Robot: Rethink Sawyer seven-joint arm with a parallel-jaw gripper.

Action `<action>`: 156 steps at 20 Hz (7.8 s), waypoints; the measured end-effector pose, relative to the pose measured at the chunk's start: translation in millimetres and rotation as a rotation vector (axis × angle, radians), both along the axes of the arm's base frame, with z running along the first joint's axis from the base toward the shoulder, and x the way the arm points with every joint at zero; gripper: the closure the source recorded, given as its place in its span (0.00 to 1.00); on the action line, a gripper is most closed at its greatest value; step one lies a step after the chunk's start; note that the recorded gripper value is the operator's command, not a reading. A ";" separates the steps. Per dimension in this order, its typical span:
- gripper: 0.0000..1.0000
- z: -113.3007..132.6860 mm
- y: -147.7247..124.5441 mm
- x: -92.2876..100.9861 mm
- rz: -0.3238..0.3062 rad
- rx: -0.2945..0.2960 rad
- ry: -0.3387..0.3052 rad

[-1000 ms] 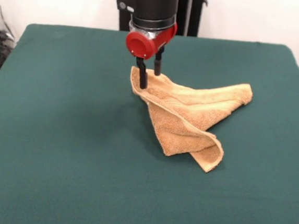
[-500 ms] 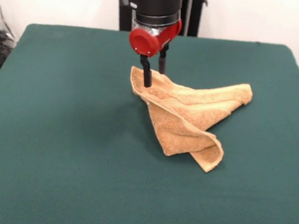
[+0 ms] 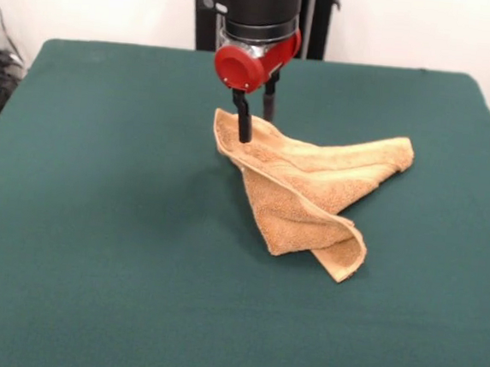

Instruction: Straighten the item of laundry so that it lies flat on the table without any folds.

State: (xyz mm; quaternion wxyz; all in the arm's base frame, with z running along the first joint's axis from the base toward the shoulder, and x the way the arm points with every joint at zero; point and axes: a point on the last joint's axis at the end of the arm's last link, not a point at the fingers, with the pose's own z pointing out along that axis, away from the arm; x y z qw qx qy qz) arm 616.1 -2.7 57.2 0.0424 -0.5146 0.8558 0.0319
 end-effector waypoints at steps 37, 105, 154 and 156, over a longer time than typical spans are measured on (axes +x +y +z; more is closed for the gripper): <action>1.00 -0.4 2.8 0.2 0.000 0.008 0.002; 0.00 19.7 -0.2 -4.8 -0.323 0.061 -0.015; 0.00 29.8 -58.9 -86.6 -1.547 -0.009 -0.066; 0.00 29.8 -57.9 -86.7 -1.546 -0.009 -0.066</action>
